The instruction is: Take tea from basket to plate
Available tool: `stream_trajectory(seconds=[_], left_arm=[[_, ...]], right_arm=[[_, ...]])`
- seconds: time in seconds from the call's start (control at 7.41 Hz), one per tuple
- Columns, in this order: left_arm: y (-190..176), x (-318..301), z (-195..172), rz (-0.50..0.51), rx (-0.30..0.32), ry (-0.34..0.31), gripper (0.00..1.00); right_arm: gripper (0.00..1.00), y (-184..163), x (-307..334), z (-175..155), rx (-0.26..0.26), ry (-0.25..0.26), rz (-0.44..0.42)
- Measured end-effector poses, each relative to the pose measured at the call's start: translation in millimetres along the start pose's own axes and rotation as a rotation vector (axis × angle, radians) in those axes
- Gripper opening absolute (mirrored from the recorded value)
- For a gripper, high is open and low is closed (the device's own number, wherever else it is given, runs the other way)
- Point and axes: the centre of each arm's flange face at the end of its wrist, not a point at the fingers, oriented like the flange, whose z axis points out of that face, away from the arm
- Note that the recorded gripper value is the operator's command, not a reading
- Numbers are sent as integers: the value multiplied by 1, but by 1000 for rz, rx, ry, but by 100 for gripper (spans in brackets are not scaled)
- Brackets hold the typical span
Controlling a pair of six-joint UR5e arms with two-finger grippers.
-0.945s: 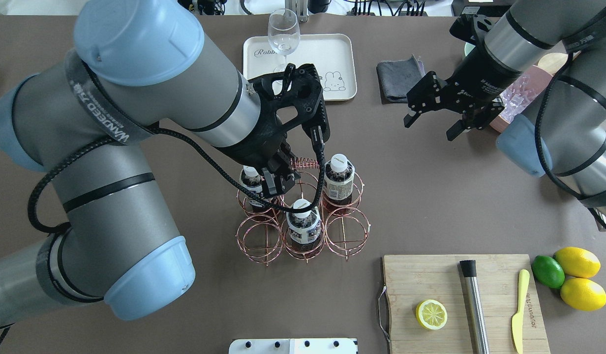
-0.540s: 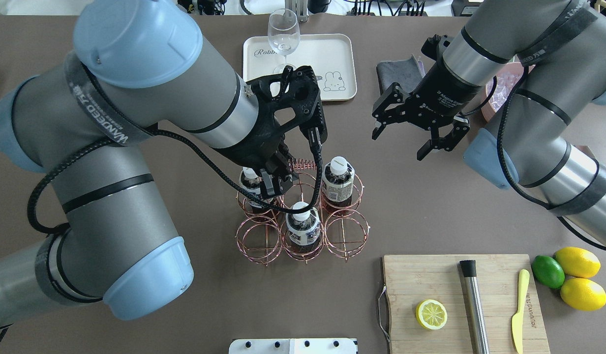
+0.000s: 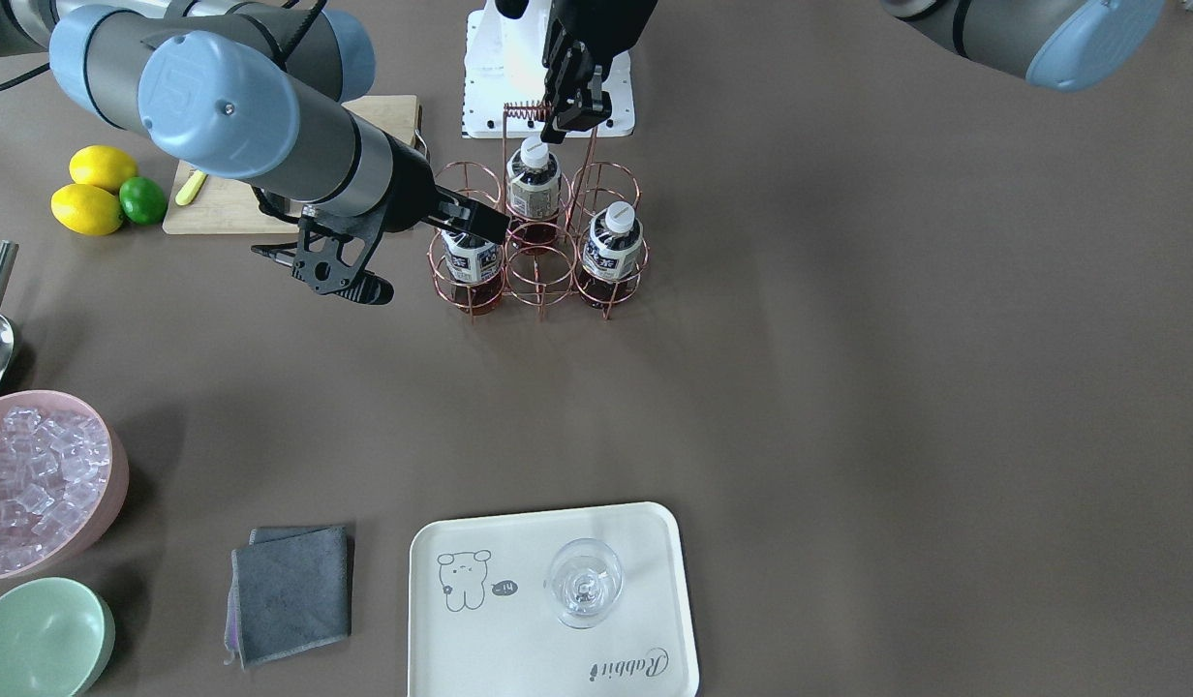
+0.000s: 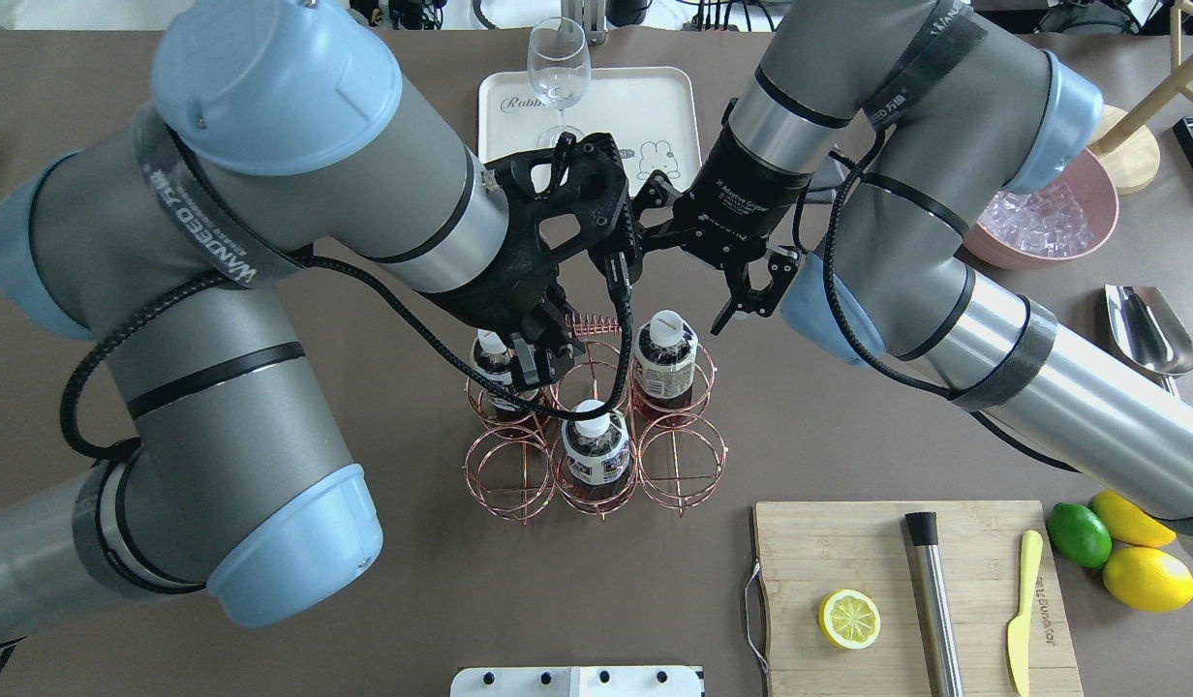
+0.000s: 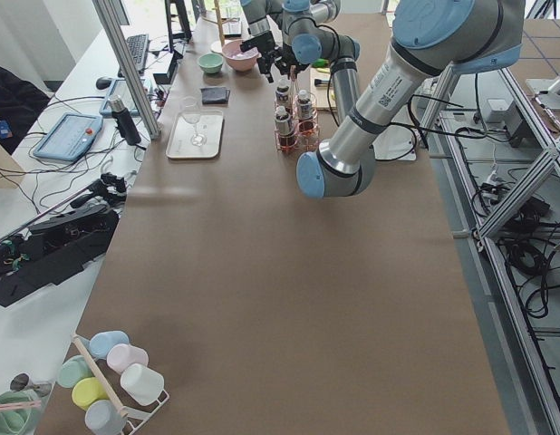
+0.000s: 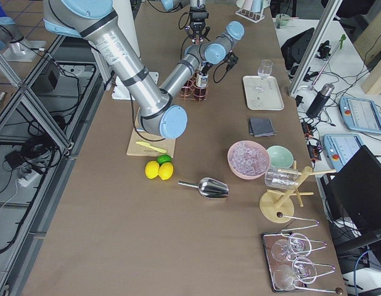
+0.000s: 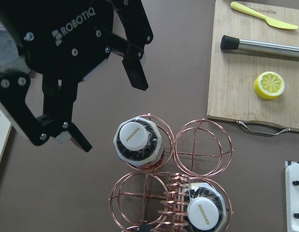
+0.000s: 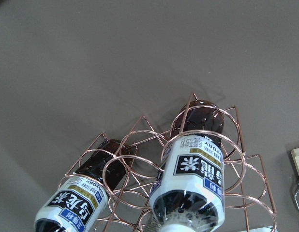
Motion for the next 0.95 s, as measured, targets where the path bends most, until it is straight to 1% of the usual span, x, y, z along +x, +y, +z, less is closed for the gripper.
stream_trajectory(seconds=[0.14, 0.27, 0.41, 0.54, 0.68, 0.95], left_arm=[[1, -1, 1, -1, -3, 0, 0], [2, -1, 2, -2, -5, 1, 0], [2, -1, 3, -3, -7, 1, 0], [2, -1, 3, -4, -7, 1, 0], [2, -1, 3, -5, -7, 1, 0], [2, -1, 2, -5, -4, 1, 0]], right_arm=[[80, 0, 1, 3, -2, 4, 1], [61, 1, 2, 8, -5, 10, 1], [44, 3, 2, 15, -9, 17, -1], [10, 7, 2, 20, -15, 23, -5], [0, 9, 1, 24, -19, 27, -8], [0, 10, 2, 27, -23, 31, -11]])
